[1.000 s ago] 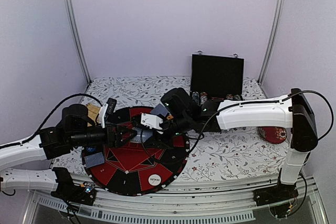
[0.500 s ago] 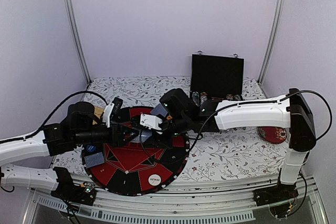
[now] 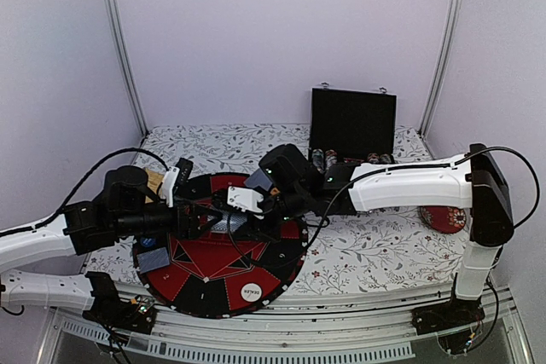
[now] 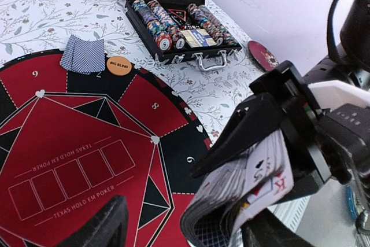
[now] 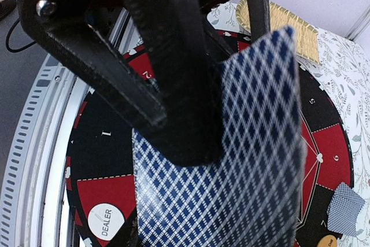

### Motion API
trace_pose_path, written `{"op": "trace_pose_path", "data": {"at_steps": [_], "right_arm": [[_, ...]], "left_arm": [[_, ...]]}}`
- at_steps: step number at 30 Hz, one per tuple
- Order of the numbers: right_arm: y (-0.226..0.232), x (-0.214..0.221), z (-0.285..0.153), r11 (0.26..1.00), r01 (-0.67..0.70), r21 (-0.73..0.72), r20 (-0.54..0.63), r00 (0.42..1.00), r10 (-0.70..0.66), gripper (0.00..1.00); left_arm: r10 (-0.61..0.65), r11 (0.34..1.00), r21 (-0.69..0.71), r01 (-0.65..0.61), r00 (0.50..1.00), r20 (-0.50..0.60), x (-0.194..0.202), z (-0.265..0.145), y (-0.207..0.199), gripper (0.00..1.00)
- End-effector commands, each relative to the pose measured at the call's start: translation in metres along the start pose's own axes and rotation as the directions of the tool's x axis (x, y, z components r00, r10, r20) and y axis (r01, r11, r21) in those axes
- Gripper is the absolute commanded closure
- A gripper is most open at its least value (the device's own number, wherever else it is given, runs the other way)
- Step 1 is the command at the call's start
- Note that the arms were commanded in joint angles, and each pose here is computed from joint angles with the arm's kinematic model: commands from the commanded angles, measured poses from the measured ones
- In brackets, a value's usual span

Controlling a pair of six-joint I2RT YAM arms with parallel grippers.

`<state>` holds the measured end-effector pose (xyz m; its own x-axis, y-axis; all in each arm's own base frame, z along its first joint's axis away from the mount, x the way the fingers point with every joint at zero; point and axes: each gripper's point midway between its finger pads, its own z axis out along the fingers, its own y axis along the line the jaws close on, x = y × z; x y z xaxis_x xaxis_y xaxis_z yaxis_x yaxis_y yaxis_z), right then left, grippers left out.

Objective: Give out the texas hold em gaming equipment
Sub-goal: Pick up the poker card from the face-down deck piles.

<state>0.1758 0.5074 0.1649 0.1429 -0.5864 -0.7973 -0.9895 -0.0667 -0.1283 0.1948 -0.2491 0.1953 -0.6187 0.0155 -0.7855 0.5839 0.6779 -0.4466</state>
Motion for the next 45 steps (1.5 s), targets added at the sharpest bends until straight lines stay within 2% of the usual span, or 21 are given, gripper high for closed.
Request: {"op": "trace_pose_path", "data": {"at_steps": [1, 6, 9, 13, 20, 22, 23, 24, 31, 37, 40, 43, 45], "right_arm": [[0.006, -0.008, 0.005, 0.999, 0.023, -0.026, 0.023, 0.999, -0.023, 0.62], [0.007, -0.007, 0.006, 0.999, 0.02, -0.03, 0.022, 1.0, -0.019, 0.63], [0.006, -0.006, 0.007, 0.999, 0.021, -0.029, 0.021, 1.0, -0.02, 0.63], [0.006, -0.005, 0.007, 0.999, 0.02, -0.031, 0.021, 1.0, -0.02, 0.63], [0.006, -0.004, 0.007, 0.999, 0.02, -0.031, 0.02, 1.0, -0.019, 0.63], [0.006, -0.005, 0.007, 0.999, 0.018, -0.029, 0.021, 1.0, -0.017, 0.63], [0.006, -0.004, 0.007, 0.999, 0.016, -0.029, 0.021, 1.0, -0.015, 0.63], [0.005, -0.003, 0.007, 1.0, 0.012, -0.029, 0.02, 1.0, -0.012, 0.63], [-0.008, 0.01, 0.003, 1.0, -0.02, 0.001, 0.005, 1.0, 0.02, 0.64], [-0.025, 0.03, -0.001, 0.998, -0.042, 0.043, -0.021, 0.999, 0.043, 0.65], [-0.035, 0.043, -0.005, 0.996, -0.058, 0.07, -0.032, 0.998, 0.061, 0.65], [-0.043, 0.053, -0.011, 0.992, -0.069, 0.103, -0.039, 0.997, 0.073, 0.65], [-0.046, 0.059, -0.016, 0.99, -0.067, 0.124, -0.037, 0.997, 0.073, 0.65]], "left_arm": [[0.012, 1.0, 0.022, -0.013, 1.0, 0.022, -0.013, -0.005, -0.008, 0.3], [0.022, 0.998, 0.051, -0.023, 0.999, 0.033, -0.02, -0.009, -0.016, 0.28], [0.023, 0.999, 0.026, -0.024, 0.998, 0.057, -0.024, -0.013, -0.012, 0.31], [0.021, 0.999, 0.031, -0.023, 0.998, 0.062, -0.024, -0.014, -0.013, 0.54], [0.032, 0.993, 0.113, -0.033, 0.999, 0.017, -0.017, -0.009, -0.027, 0.78], [0.035, 0.992, 0.123, -0.035, 0.999, 0.008, -0.015, -0.009, -0.029, 0.87], [0.035, 0.991, 0.126, -0.036, 0.999, 0.007, -0.015, -0.009, -0.029, 0.96], [0.033, 0.992, 0.125, -0.034, 0.999, 0.008, -0.015, -0.01, -0.029, 1.0], [0.01, 0.997, 0.076, -0.012, 0.999, 0.035, -0.021, -0.025, -0.022, 1.0], [-0.021, 0.999, 0.039, 0.021, 1.0, -0.004, -0.028, -0.036, -0.02, 1.0], [-0.096, 0.995, -0.018, 0.096, 0.995, -0.04, -0.031, -0.046, -0.009, 1.0], [-0.246, 0.957, -0.197, 0.214, 0.957, -0.154, -0.006, -0.058, 0.025, 1.0], [-0.361, 0.896, -0.355, 0.266, 0.902, -0.236, 0.022, -0.065, 0.051, 1.0]]}}
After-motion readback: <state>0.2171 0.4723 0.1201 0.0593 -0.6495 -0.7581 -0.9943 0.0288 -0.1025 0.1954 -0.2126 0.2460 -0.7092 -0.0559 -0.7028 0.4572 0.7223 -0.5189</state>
